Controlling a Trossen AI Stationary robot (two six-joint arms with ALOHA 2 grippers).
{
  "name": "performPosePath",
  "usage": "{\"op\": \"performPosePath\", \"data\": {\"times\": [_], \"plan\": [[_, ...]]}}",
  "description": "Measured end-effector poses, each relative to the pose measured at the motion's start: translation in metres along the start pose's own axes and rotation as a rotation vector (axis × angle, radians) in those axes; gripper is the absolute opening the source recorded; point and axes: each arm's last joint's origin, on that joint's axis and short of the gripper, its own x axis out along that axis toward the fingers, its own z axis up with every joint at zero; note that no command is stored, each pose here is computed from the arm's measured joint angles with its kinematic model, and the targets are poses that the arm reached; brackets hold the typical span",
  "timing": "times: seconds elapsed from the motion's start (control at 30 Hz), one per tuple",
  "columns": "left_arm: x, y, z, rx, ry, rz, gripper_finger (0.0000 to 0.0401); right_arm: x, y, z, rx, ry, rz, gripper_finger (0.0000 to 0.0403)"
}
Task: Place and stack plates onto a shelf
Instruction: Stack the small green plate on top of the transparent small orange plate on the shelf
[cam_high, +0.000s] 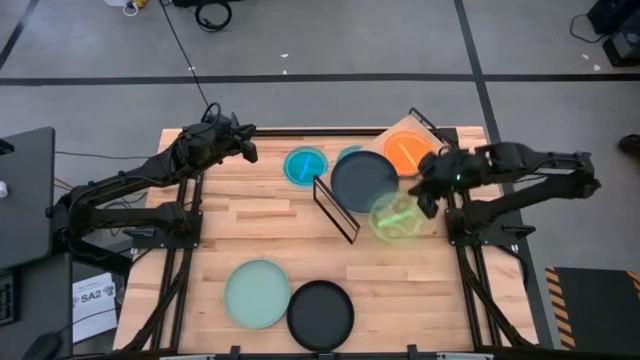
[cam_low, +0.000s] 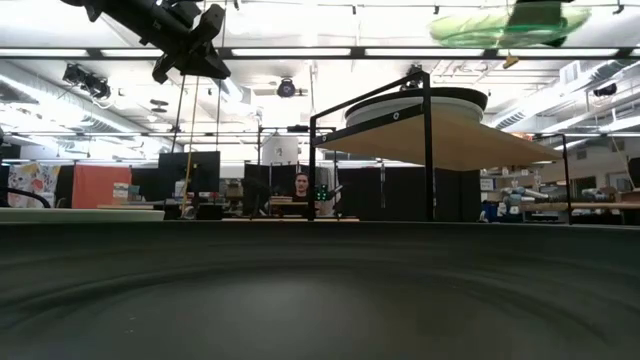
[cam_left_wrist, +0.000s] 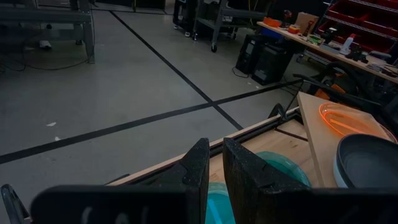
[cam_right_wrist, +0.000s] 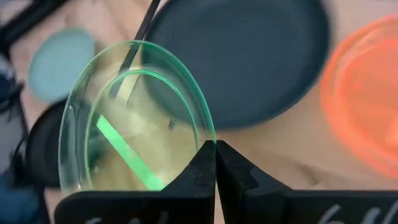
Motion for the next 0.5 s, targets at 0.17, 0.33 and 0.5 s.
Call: {"op": "performPosePath", "data": {"times": [0.17,0.33,0.5], "plan": [[0.000,0.000,0.000,0.000,0.000,0.000,0.0052,-0.015,-0.014,0.019,0.036,-0.105,-0.076,0.0009],[0.000,0.000,0.000,0.000,0.000,0.000,0.0052,-0.026,-0.030,0.031,0.062,-0.192,-0.202,0.0009],[0.000,0.000,0.000,0.000,0.000,0.000,0.0052,-0.031,-0.049,0.038,0.103,-0.241,-0.358,0.0009]]}}
